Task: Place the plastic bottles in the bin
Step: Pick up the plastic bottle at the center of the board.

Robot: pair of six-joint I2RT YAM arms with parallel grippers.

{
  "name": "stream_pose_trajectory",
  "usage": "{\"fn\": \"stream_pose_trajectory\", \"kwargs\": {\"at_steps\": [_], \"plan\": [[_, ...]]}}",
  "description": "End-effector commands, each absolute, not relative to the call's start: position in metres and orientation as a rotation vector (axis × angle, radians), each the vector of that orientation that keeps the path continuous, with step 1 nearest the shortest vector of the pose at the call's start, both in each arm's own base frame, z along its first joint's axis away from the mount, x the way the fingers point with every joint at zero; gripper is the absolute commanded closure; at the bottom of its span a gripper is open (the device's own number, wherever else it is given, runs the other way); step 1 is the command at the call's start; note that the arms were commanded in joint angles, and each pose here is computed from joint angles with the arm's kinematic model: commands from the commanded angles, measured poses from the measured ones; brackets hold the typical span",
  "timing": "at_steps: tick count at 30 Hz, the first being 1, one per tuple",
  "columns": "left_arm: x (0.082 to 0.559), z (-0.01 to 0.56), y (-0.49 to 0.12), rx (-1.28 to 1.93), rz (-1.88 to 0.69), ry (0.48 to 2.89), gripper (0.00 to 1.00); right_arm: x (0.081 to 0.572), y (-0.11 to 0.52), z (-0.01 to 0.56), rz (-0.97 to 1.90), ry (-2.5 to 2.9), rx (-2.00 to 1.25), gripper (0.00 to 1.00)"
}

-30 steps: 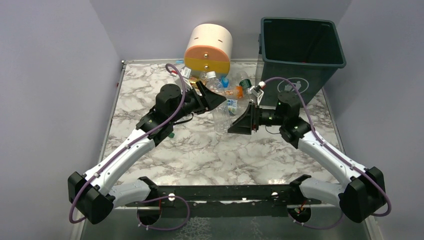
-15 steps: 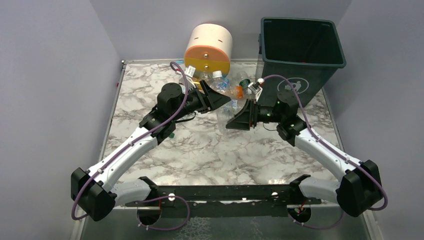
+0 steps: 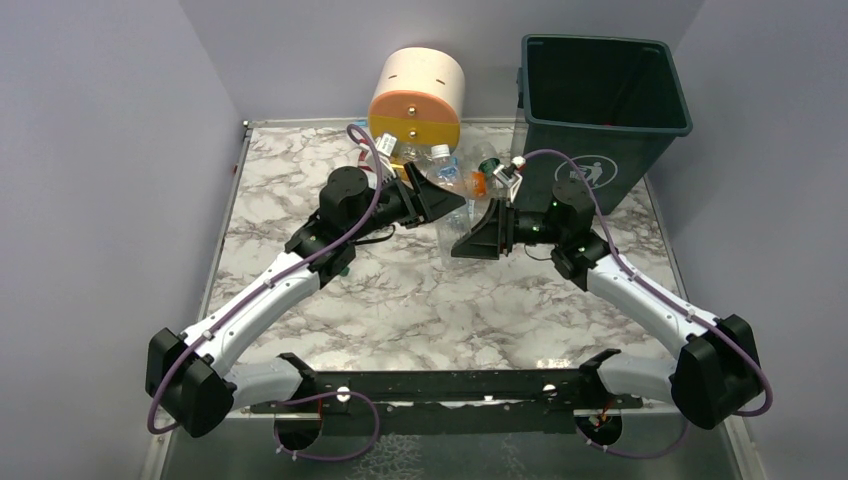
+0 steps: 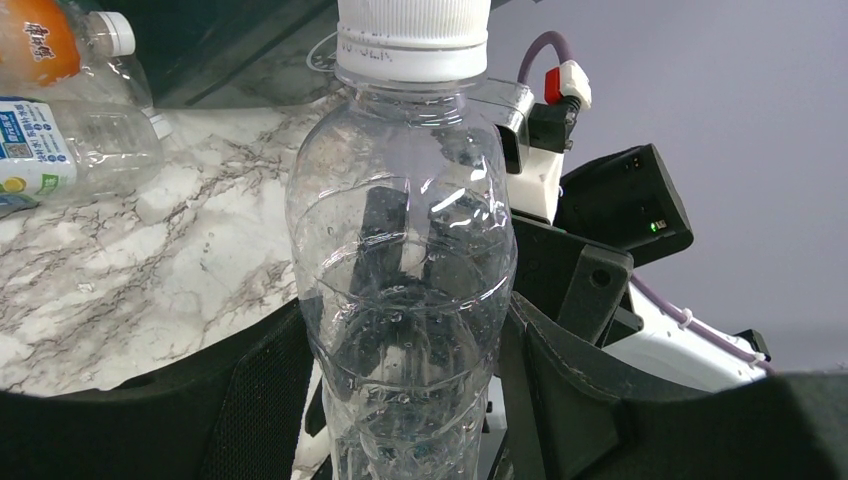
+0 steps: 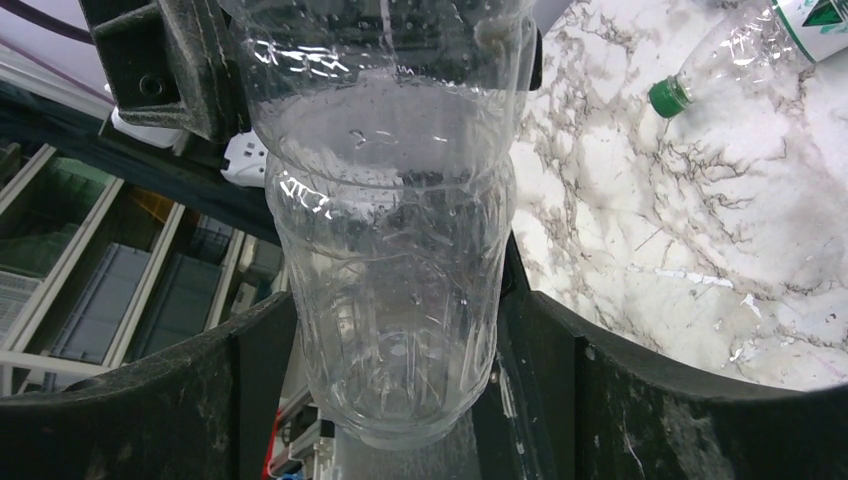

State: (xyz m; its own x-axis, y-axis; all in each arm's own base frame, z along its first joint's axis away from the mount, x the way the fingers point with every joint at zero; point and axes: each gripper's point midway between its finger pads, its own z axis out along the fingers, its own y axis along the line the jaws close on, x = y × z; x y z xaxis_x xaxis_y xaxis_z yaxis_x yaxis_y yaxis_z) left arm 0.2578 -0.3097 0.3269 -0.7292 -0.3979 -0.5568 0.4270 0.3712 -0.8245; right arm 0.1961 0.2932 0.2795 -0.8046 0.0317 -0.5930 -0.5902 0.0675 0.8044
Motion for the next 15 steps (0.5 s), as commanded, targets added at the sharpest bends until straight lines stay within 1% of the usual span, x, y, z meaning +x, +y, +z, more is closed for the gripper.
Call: {"fn": "stream_pose_trajectory", "kwargs": {"at_steps": [1, 3, 10, 12, 15], "plan": [[0.2538, 0.3325, -0.3154, 0.068, -1.490, 1.872, 0.42, 0.1913, 0.2952, 0.2854, 1.807, 1.852, -0.613, 0.18], [0.2539, 0.3309, -0.3157, 0.067, -1.491, 1.875, 0.41, 0.1914, 0.2953, 0.2844, 1.808, 1.854, -0.611, 0.23], [0.2534, 0.3268, -0.3161, 0.065, -1.494, 1.884, 0.35, 0.1913, 0.2949, 0.2811, 1.812, 1.856, -0.605, 0.33], [0.2537, 0.3251, -0.3162, 0.062, -1.491, 1.890, 0.32, 0.1909, 0.2952, 0.2802, 1.814, 1.858, -0.604, 0.38], [0.2540, 0.3256, -0.3162, 0.063, -1.491, 1.886, 0.32, 0.1910, 0.2951, 0.2805, 1.815, 1.857, -0.606, 0.45]]}}
